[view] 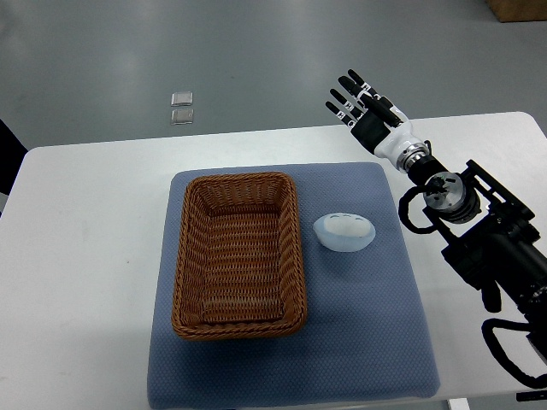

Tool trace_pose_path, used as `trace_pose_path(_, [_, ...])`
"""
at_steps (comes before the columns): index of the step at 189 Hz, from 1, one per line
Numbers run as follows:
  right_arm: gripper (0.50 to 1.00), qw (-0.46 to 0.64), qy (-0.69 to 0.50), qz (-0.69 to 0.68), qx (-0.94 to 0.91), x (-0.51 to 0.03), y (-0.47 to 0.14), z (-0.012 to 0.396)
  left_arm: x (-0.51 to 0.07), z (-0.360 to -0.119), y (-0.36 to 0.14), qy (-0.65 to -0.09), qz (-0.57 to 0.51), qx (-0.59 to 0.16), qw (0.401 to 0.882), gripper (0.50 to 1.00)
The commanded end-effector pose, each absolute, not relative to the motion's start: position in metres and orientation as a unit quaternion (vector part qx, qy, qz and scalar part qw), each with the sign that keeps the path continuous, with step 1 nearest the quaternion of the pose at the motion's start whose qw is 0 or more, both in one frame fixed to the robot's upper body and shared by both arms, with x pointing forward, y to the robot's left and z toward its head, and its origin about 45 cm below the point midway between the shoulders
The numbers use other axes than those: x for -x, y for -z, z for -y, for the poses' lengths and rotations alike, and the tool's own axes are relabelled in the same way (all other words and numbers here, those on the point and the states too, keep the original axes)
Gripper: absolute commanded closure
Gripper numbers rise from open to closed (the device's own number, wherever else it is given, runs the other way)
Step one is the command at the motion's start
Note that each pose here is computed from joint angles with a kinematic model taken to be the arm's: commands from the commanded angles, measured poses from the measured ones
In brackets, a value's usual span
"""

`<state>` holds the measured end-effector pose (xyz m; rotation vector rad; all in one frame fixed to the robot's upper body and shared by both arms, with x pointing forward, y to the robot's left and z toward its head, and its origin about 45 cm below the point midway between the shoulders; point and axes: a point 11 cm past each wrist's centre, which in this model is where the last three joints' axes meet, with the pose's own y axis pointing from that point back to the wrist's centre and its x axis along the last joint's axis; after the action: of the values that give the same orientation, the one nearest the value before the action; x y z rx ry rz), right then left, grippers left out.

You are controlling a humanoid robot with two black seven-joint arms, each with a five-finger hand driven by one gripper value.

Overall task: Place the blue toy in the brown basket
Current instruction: 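Raise the right hand and swing it over the white-blue toy, then lower the right hand onto the white-blue toy and close fingers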

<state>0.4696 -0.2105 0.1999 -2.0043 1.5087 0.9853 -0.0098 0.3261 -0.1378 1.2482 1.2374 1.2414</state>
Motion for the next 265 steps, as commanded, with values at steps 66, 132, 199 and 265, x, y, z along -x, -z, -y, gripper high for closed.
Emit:
trace_pose_path(66, [0.591,0.178,-0.298,-0.516,0.783,-0.479,-0.235,0.207,0.010,-0.326,0.138,-0.510,-0.508,-0.508,0.473,0.500])
trace_pose_path(132, [0.591,-0.157,-0.003,-0.420,0.894,-0.495,-0.329,0.203,0.010,-0.326,0.138,-0.508,-0.507,-0.509,0.475,0.500])
trace_pose_path(199, [0.591,-0.510,0.288,-0.220,0.780,-0.453,-0.390,0.174,0.010,-0.324,0.138,-0.504,-0.506,-0.511,0.478,0.500])
trace_pose_path(265, [0.589,-0.552,0.272,-0.134,0.777,-0.394,-0.393,0.161,0.009,-0.325,0.138,-0.507,-0.507,-0.509,0.477,0.500])
